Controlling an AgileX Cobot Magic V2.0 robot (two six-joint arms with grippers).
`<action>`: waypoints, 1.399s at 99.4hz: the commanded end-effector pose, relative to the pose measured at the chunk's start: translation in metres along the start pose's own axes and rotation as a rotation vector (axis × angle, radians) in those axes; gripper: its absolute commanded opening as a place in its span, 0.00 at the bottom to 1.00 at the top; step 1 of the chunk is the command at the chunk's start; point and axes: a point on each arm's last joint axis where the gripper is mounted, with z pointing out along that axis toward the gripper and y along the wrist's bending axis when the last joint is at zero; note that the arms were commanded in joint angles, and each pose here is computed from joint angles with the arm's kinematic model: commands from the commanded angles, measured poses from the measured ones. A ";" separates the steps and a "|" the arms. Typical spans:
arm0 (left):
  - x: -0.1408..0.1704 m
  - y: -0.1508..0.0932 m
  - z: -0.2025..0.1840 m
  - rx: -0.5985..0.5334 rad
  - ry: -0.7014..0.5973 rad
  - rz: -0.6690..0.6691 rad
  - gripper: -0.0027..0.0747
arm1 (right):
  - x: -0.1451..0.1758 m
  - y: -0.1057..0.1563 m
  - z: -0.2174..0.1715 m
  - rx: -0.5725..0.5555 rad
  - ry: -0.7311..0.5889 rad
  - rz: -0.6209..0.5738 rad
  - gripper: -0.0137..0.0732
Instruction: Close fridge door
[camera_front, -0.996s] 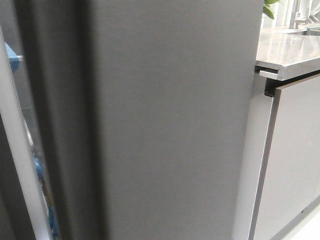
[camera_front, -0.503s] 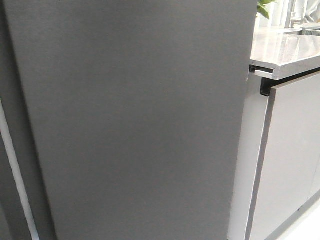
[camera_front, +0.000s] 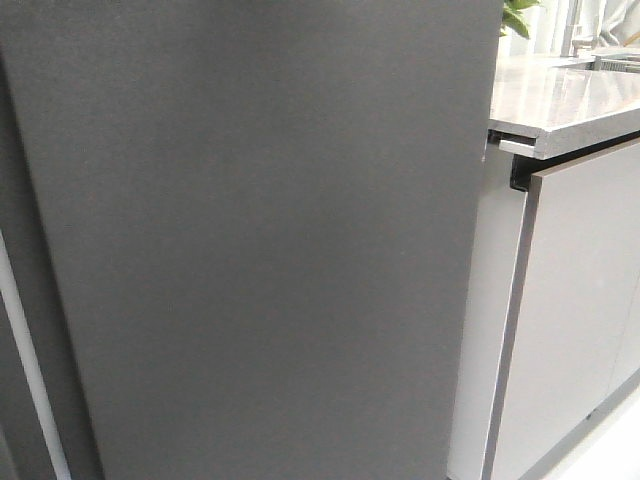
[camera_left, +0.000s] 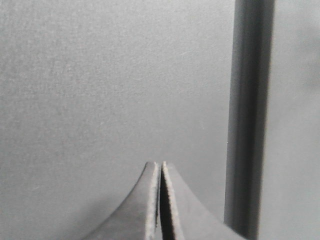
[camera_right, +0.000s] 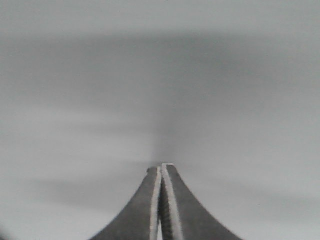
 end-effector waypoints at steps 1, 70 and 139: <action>0.005 0.001 -0.001 -0.006 -0.048 -0.008 0.01 | -0.036 -0.009 -0.055 0.053 -0.184 -0.021 0.11; 0.005 0.001 -0.001 -0.006 -0.048 -0.008 0.01 | 0.095 0.002 -0.258 0.173 -0.255 0.160 0.11; 0.005 0.001 -0.001 -0.006 -0.048 -0.008 0.01 | 0.143 0.010 -0.269 0.172 -0.238 0.165 0.11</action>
